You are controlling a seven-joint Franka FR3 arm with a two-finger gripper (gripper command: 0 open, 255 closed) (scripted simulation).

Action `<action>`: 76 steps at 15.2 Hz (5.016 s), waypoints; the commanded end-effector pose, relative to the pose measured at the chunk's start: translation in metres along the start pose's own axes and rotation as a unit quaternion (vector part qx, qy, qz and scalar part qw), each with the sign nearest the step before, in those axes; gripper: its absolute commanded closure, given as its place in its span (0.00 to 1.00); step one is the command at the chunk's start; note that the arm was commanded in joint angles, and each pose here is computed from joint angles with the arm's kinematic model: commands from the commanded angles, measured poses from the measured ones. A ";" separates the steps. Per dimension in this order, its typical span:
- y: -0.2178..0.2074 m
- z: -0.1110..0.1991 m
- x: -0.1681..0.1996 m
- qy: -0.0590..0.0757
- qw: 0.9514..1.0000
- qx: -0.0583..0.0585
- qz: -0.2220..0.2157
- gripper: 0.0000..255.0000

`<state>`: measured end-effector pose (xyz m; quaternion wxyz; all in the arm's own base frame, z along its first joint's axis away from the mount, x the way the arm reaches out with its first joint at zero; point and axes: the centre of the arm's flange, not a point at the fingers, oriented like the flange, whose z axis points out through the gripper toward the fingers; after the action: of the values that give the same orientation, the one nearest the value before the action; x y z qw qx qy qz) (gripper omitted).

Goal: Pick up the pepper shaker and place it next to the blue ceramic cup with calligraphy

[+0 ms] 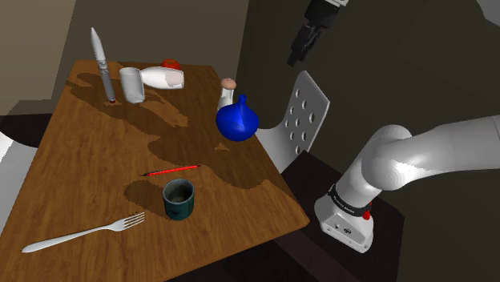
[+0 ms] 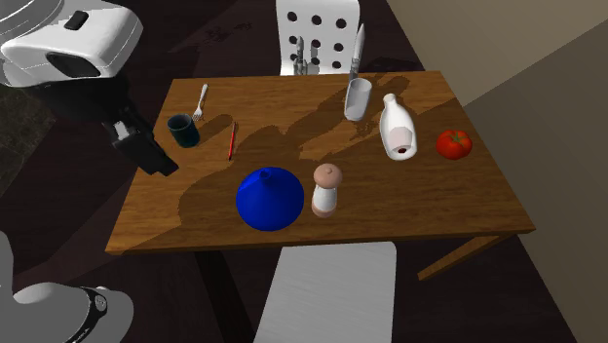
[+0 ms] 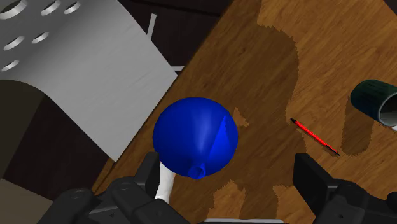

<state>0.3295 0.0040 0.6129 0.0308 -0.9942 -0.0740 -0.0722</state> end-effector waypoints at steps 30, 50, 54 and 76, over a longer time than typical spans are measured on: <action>0.077 0.226 0.282 -0.064 0.993 -0.080 -0.053 0.00; 0.083 0.260 0.278 -0.064 0.993 -0.080 -0.053 1.00; 0.083 0.260 0.278 -0.064 0.993 -0.080 -0.053 1.00; 0.077 0.145 0.296 -0.064 0.993 -0.080 -0.053 1.00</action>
<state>0.6508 -0.0188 0.5052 -0.0572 -0.9907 -0.1225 -0.0156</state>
